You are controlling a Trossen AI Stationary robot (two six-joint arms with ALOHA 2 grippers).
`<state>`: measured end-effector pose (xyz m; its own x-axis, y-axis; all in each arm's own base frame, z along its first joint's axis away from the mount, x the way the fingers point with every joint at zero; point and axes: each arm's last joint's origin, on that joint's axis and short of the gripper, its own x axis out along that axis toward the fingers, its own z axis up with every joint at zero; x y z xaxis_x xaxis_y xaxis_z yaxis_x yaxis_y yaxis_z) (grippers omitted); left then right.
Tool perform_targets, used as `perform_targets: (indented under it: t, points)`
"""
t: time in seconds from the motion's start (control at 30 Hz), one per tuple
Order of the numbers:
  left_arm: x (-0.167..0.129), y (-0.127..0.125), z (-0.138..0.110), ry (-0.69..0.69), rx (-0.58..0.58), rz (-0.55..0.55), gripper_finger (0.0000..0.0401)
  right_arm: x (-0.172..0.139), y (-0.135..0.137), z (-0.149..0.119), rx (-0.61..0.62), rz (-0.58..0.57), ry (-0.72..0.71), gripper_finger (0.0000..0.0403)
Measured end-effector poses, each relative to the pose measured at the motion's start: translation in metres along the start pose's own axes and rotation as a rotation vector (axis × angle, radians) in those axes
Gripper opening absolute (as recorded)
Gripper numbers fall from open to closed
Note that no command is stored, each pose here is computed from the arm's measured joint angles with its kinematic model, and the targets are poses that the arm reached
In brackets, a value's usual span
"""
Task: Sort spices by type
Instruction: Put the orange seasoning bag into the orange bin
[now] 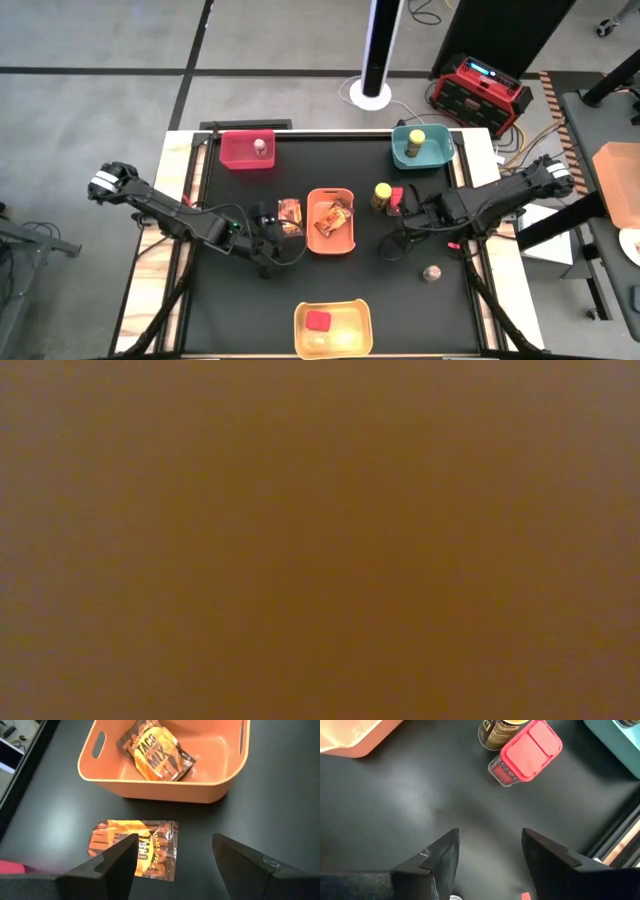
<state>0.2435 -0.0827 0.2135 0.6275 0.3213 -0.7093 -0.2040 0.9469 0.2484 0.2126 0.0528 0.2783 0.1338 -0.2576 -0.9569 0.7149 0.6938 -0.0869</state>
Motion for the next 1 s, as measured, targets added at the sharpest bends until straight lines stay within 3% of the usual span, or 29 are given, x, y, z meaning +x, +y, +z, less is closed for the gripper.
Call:
perform_targets:
  t: [0.5, 0.7, 1.0]
  points:
    - [0.055, -0.005, -0.047, 0.102, 0.030, 0.055, 0.0238, 0.000, 0.001, 0.001, -0.044, 0.007, -0.026, 0.0205]
    - [0.073, 0.004, -0.056, 0.138, 0.021, 0.096, 0.0238, 0.000, 0.001, 0.002, -0.059, 0.004, -0.034, 0.0205]
    - [0.088, 0.009, -0.060, 0.162, 0.018, 0.057, 0.0217, 0.000, 0.001, 0.002, -0.070, -0.007, -0.058, 0.0205]
